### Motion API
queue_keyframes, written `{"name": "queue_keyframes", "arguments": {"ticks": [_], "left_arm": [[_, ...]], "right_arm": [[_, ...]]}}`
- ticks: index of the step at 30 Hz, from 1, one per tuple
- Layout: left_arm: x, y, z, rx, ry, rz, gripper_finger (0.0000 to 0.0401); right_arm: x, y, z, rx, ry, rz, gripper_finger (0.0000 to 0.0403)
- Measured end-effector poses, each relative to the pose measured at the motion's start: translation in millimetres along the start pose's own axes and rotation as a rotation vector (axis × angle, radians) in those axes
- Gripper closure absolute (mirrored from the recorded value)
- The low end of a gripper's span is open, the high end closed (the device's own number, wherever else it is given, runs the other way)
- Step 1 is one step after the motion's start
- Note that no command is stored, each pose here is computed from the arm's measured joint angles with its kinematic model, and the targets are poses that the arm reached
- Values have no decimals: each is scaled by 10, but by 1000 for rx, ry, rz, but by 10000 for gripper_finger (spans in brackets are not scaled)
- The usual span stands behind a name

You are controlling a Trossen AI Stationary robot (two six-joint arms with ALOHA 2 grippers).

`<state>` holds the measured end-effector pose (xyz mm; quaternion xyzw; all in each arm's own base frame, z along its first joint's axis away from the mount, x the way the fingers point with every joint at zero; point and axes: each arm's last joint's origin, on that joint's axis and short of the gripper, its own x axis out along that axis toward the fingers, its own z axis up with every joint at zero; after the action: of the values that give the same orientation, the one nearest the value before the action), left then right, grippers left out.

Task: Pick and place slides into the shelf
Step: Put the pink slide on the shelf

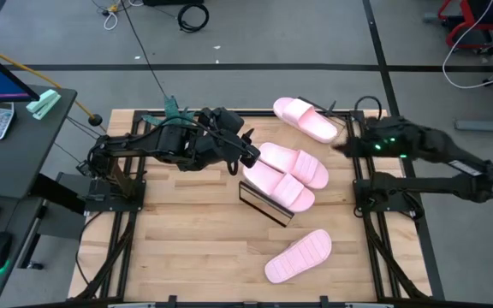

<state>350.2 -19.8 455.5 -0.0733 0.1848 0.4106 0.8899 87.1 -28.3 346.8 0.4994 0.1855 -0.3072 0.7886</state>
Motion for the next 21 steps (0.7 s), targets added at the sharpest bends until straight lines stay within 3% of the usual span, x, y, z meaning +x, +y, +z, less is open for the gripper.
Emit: {"name": "queue_keyframes", "arguments": {"ticks": [4, 8, 14, 21], "left_arm": [[13, 11, 6, -2, 0, 5, 203], [31, 25, 15, -7, -2, 10, 209], [31, 25, 15, 1, -2, 10, 213], [32, 25, 15, 3, -1, 10, 213]], "right_arm": [[-277, -92, -151, 49, 362, -108, 185], [-427, -211, -238, 89, 492, -215, 191], [-294, -195, -328, 135, 603, -128, 194], [212, -191, -577, 108, 725, -35, 195]]}}
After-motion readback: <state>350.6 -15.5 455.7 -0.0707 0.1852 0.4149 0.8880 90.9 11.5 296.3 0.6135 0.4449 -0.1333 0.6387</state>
